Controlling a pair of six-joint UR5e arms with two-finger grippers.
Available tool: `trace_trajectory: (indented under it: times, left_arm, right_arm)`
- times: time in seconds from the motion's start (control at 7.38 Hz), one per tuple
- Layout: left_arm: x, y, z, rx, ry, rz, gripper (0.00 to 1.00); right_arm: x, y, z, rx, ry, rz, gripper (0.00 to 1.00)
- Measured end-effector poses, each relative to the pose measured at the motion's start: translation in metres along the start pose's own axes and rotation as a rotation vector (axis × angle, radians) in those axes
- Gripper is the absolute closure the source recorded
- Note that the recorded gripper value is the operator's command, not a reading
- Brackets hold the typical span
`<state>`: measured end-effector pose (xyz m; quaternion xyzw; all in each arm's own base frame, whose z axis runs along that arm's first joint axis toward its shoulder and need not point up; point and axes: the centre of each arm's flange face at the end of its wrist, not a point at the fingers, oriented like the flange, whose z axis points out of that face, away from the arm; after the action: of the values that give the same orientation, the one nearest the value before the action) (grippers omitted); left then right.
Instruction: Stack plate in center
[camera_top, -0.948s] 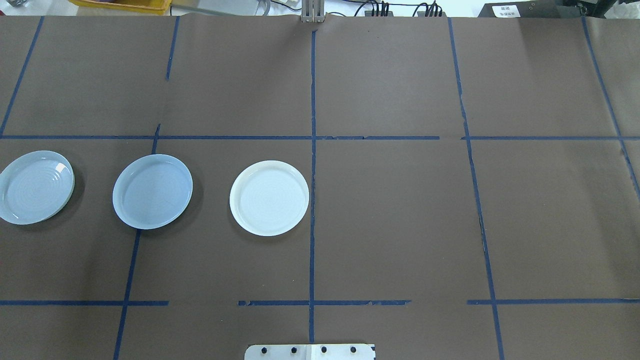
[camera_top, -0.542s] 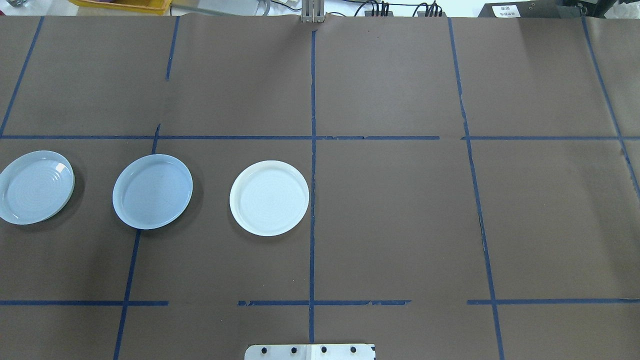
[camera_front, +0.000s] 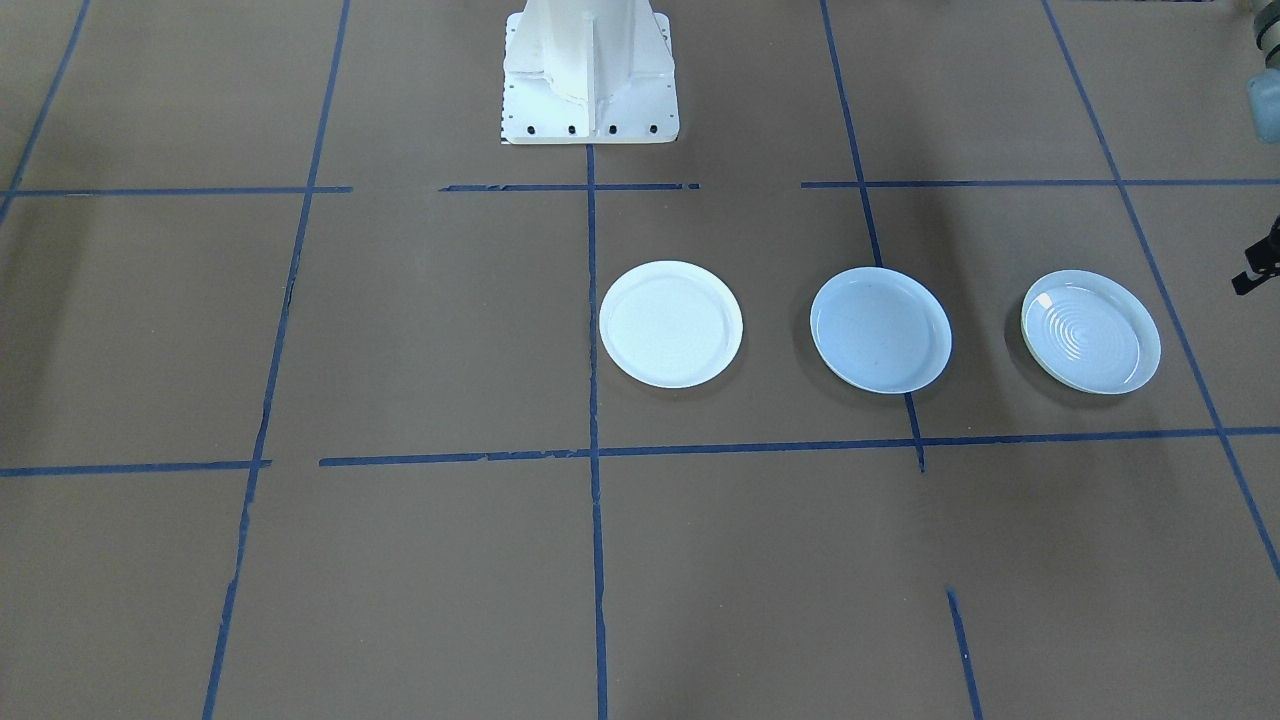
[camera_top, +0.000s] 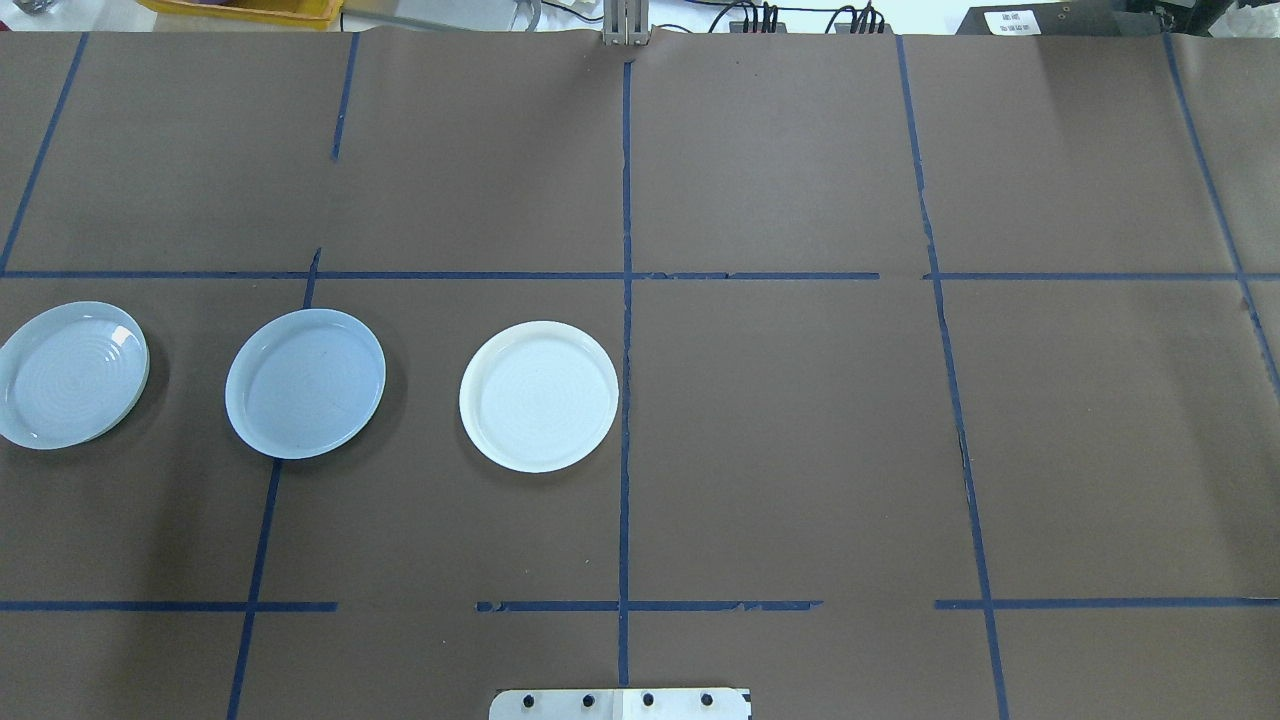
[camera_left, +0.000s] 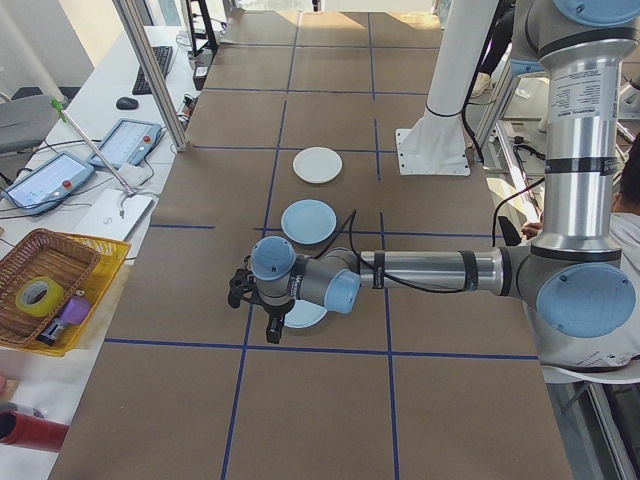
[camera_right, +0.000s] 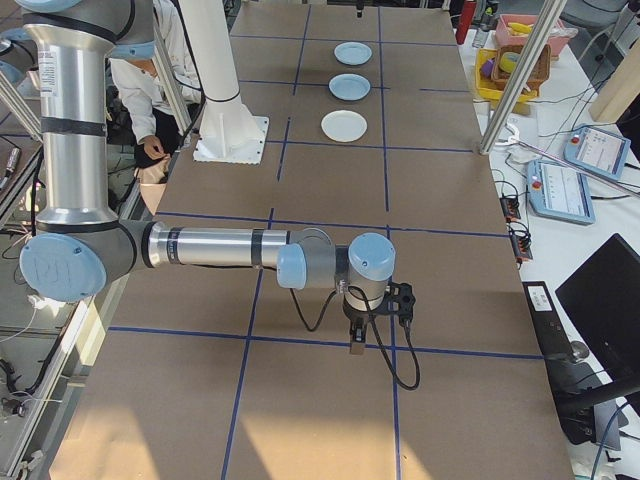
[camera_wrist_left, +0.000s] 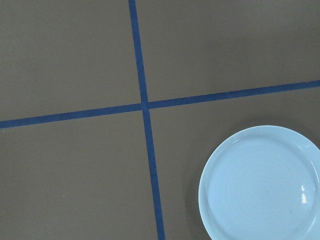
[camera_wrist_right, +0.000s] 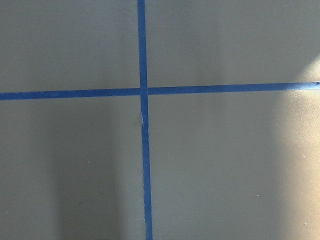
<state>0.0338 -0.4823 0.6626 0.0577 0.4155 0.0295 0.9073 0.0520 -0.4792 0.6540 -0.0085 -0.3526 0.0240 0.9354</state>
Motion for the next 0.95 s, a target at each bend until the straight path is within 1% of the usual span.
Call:
trace_trajectory:
  times: [0.27, 0.41, 0.54, 0.68, 0.81, 0.95]
  left_arm:
    - [0.005, 0.015, 0.053, 0.016, 0.043, -0.034, 0.00]
    - [0.007, 0.024, 0.074, 0.013, 0.062, -0.055, 0.03]
    - [0.010, 0.031, 0.088, 0.005, 0.070, -0.073, 0.13]
    - [0.013, 0.033, 0.097, -0.001, 0.071, -0.086, 0.32]
    - [0.015, 0.034, 0.101, -0.003, 0.069, -0.092, 0.43]
    - [0.016, 0.033, 0.103, -0.005, 0.068, -0.095, 0.45]
  right_arm:
    - [0.000, 0.000, 0.000, 0.000, 0.000, 0.000, 0.00]
    - [0.000, 0.000, 0.000, 0.000, 0.000, 0.001, 0.00]
    - [0.000, 0.000, 0.000, 0.000, 0.000, 0.001, 0.00]
    - [0.000, 0.000, 0.000, 0.000, 0.000, 0.000, 0.00]
    - [0.000, 0.000, 0.000, 0.000, 0.000, 0.000, 0.00]
    - [0.000, 0.000, 0.000, 0.000, 0.000, 0.000, 0.00]
